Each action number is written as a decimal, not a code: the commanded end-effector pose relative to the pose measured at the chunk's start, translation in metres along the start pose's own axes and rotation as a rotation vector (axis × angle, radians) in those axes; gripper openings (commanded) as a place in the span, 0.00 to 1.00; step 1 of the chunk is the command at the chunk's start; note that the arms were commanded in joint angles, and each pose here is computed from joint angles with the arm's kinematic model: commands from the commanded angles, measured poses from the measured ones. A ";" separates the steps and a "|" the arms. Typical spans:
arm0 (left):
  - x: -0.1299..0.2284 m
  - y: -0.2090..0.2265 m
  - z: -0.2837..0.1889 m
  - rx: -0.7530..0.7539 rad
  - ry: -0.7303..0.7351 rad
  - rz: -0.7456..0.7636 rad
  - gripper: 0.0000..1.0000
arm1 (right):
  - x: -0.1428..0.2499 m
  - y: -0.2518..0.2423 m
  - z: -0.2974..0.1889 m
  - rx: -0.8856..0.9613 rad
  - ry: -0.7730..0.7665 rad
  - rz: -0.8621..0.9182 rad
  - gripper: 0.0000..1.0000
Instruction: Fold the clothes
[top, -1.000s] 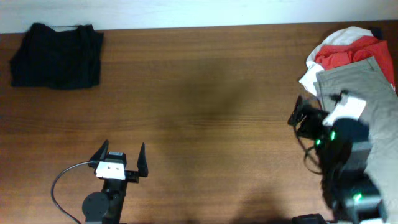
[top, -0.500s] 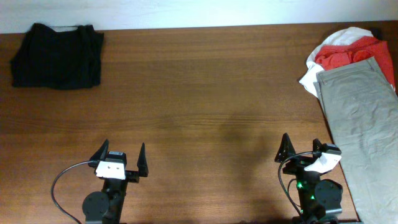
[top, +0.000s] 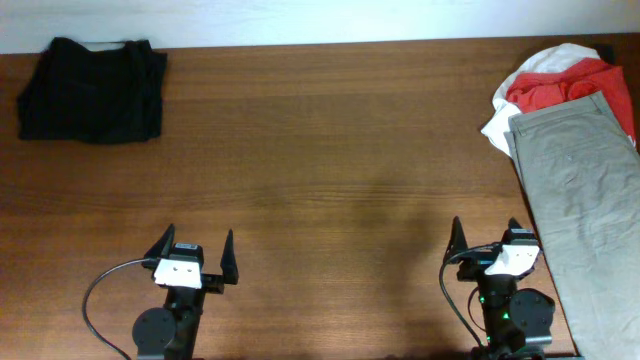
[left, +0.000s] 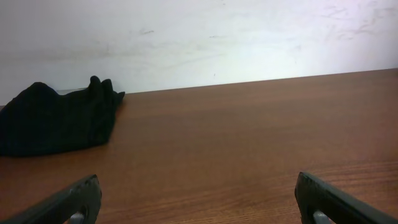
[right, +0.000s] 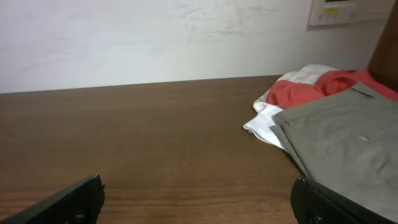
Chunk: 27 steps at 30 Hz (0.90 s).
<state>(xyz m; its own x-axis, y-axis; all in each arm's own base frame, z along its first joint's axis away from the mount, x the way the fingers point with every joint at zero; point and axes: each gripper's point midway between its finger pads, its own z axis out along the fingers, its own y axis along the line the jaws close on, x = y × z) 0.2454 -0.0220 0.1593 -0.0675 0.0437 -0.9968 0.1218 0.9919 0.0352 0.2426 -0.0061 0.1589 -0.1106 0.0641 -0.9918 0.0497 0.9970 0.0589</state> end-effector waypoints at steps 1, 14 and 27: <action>0.002 0.001 0.000 -0.007 0.002 0.011 0.99 | 0.003 0.007 0.003 -0.046 -0.031 -0.070 0.99; 0.002 0.002 0.000 -0.008 0.002 0.011 0.99 | 0.002 0.025 0.002 -0.149 -0.049 -0.170 0.99; 0.002 0.001 0.000 -0.007 0.002 0.011 0.99 | 0.002 0.025 0.002 -0.149 -0.049 -0.170 0.99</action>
<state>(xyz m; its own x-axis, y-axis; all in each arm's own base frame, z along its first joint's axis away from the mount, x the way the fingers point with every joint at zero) 0.2454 -0.0220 0.1593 -0.0675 0.0437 -0.9968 0.1218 0.9919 0.0352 0.2454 0.0174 0.1601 -0.0600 -0.1054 -0.9926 -0.1019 0.9899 -0.0990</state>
